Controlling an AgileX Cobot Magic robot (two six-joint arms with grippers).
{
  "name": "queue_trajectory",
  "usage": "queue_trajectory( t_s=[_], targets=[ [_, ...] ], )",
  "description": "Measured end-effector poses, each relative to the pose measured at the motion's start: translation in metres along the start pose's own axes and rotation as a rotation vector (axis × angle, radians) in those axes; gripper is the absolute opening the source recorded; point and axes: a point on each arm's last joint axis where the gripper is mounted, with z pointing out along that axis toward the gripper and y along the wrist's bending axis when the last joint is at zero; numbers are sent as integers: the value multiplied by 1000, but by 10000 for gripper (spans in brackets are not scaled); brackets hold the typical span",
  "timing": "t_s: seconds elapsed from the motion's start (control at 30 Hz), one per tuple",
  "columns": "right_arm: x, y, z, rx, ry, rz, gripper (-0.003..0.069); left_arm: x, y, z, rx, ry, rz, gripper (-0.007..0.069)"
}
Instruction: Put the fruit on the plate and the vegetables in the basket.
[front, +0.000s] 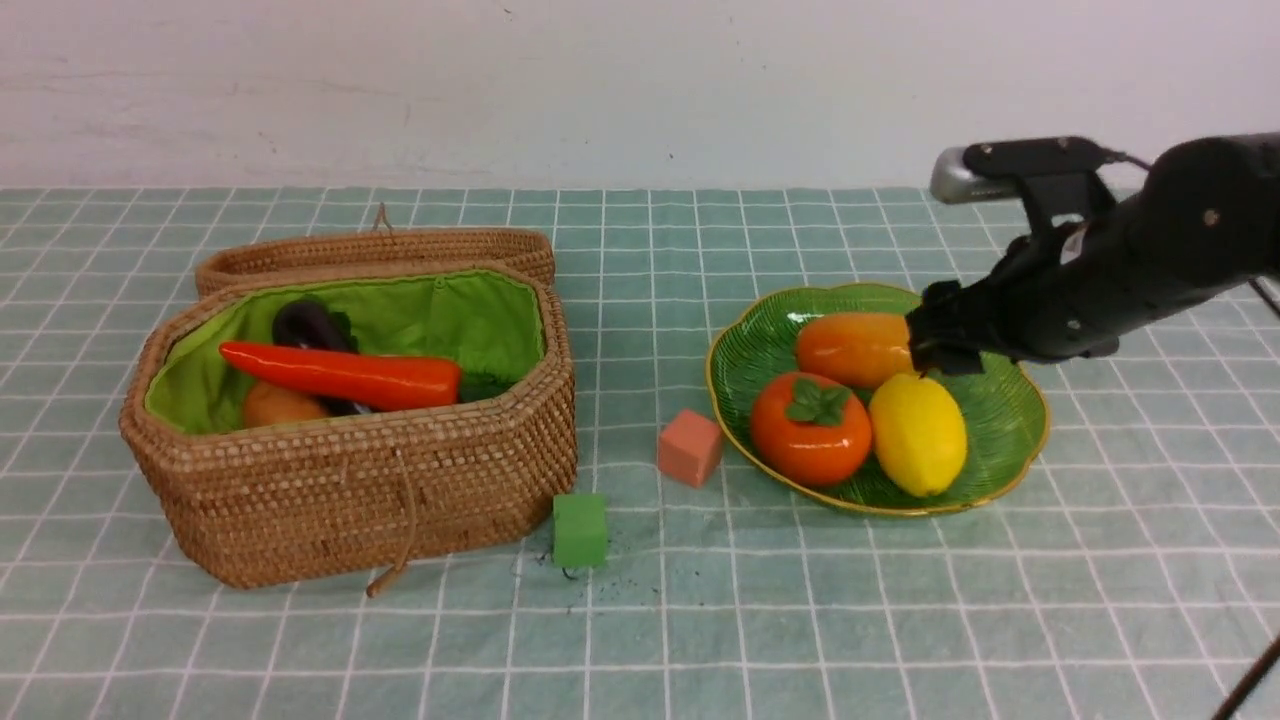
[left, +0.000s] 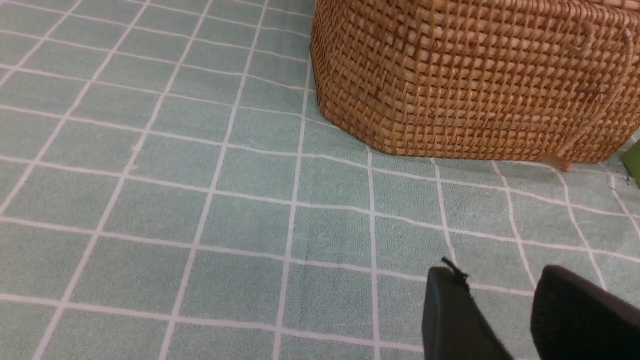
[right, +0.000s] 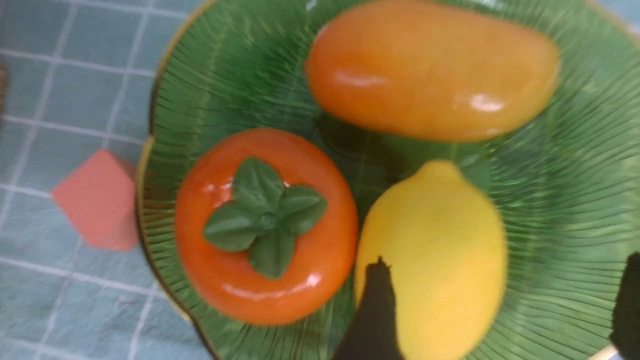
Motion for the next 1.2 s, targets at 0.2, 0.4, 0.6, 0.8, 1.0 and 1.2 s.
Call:
queue_trajectory(
  t_s=[0.2,0.4,0.6,0.8,1.0,1.2],
  targets=[
    [-8,3,-101,21,-122,-55,237,0,0,0,0,0,0,239],
    [33,5,-169,8,-165,-50,-13,0,0,0,0,0,0,239],
    [81,4,-169,-2,-145,-34,-17,0,0,0,0,0,0,239],
    [110,1,-152,0,-81,-12,-15,0,0,0,0,0,0,239],
    [114,1,-148,1,-66,-11,-14,0,0,0,0,0,1,239],
    [114,1,-148,1,-69,-11,-14,0,0,0,0,0,1,239]
  ],
)
